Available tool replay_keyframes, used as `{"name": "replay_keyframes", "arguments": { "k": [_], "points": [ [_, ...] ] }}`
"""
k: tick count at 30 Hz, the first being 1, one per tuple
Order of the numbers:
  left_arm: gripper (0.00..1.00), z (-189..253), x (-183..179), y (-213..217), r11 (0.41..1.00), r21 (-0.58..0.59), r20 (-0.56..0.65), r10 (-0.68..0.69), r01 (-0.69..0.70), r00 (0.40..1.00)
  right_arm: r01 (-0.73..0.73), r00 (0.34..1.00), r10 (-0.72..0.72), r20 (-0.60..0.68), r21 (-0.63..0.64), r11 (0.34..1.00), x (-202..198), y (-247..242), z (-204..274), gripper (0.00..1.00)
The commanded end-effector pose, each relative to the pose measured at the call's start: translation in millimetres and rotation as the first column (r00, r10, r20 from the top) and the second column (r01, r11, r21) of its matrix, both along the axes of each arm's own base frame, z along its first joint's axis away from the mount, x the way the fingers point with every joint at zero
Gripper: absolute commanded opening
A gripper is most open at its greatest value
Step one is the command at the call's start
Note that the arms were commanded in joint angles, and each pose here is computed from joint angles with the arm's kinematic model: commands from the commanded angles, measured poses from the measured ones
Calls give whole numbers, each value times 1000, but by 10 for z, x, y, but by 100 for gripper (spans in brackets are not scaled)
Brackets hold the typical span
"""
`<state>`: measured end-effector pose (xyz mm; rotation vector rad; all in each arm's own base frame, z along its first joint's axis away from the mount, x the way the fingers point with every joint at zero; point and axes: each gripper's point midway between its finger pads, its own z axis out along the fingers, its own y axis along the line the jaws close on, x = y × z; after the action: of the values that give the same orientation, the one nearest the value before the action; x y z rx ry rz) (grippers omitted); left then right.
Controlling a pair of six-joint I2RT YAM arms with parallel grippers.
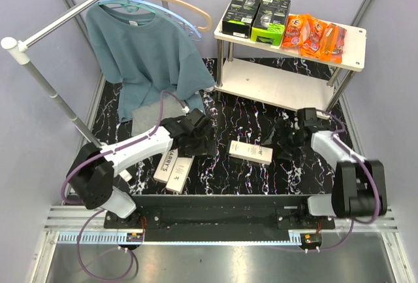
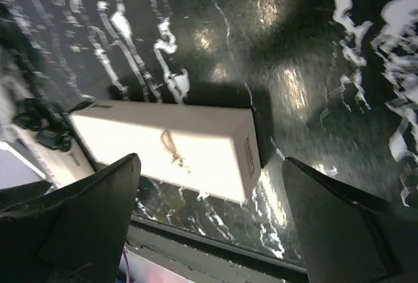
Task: Place and organize the shaving razors onto the shelf
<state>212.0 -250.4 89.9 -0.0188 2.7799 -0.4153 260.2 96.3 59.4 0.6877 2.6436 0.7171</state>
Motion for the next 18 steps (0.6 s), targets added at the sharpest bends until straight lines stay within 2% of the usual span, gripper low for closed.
{"name": "replay_keyframes", "arguments": {
  "k": [1, 8, 18],
  "points": [
    [99, 164, 88, -293, 996, -85, 31, -10, 12, 999, -85, 995, 86, 56, -14, 996, 288, 170, -46, 98],
    [99, 198, 81, -288, 996, -90, 42, -12, 15, 999, -160, 987, 161, -16, 14, 987, 183, 388, -165, 96],
    [99, 216, 67, -252, 996, -84, 48, -11, 15, 999, -291, 953, 297, -55, 89, 952, -364, 953, 29, 94]
  ]
}}
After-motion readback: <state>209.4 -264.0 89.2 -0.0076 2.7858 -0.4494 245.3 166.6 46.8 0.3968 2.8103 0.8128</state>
